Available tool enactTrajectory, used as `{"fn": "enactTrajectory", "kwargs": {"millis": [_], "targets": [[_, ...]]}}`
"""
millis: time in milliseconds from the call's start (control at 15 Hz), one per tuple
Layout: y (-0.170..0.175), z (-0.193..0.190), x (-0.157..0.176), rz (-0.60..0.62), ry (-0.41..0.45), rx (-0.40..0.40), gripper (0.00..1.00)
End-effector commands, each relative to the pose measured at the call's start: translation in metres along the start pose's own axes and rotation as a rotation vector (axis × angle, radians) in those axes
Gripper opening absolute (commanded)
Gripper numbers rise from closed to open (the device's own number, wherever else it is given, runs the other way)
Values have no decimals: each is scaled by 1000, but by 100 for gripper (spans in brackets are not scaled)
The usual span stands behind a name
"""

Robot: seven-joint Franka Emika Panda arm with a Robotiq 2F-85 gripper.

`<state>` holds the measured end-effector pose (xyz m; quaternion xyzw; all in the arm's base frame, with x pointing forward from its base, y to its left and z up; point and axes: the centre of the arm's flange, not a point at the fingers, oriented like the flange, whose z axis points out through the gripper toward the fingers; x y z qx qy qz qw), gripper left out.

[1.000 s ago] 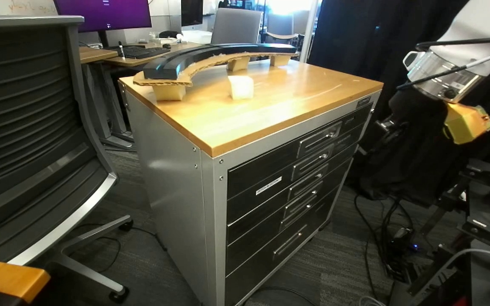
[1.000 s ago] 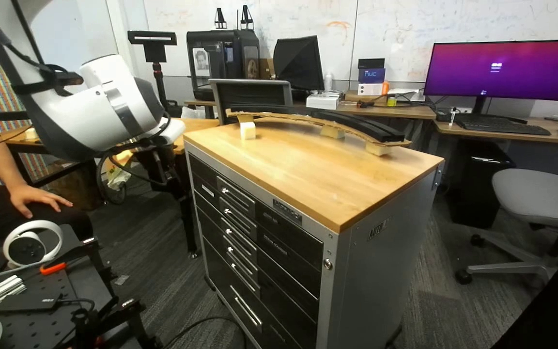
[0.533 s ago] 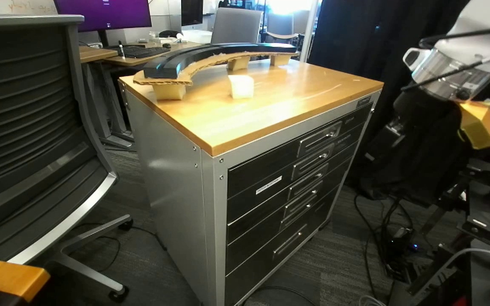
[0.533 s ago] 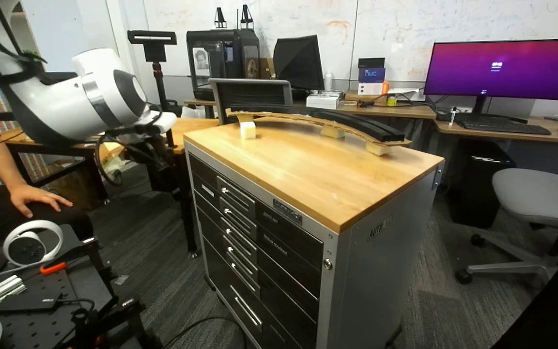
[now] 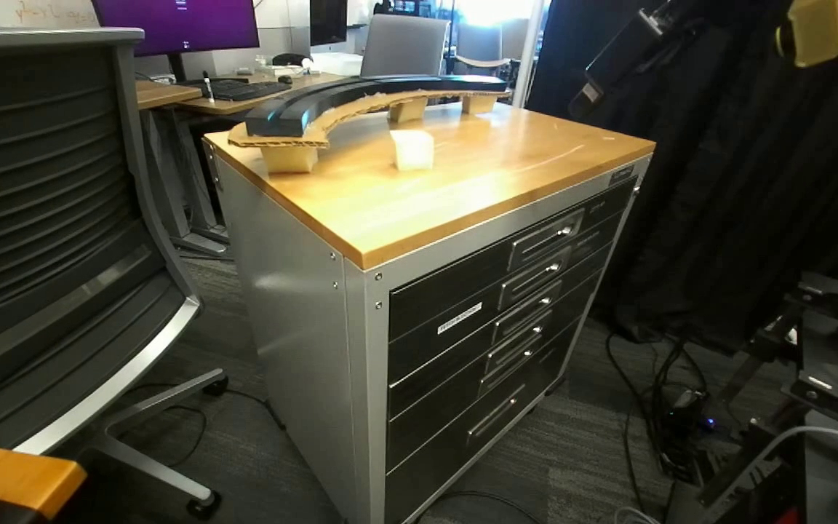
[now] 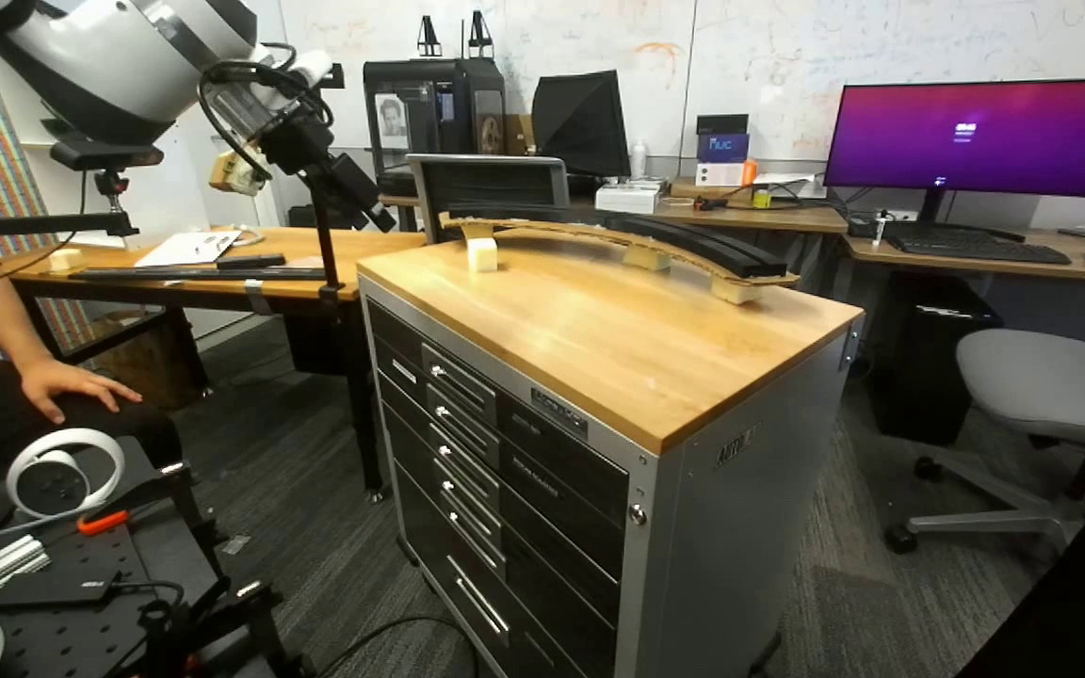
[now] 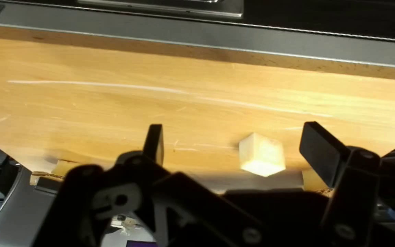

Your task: Put the screwdriver in the open drawer then close it

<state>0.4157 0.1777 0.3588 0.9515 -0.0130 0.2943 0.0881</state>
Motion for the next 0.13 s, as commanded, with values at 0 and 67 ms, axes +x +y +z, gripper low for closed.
{"fn": "enactTrajectory", "kwargs": {"millis": [0, 67], "targets": [[1, 5, -6, -3, -14, -6, 100], [2, 10, -10, -5, -28, -12, 100]]}}
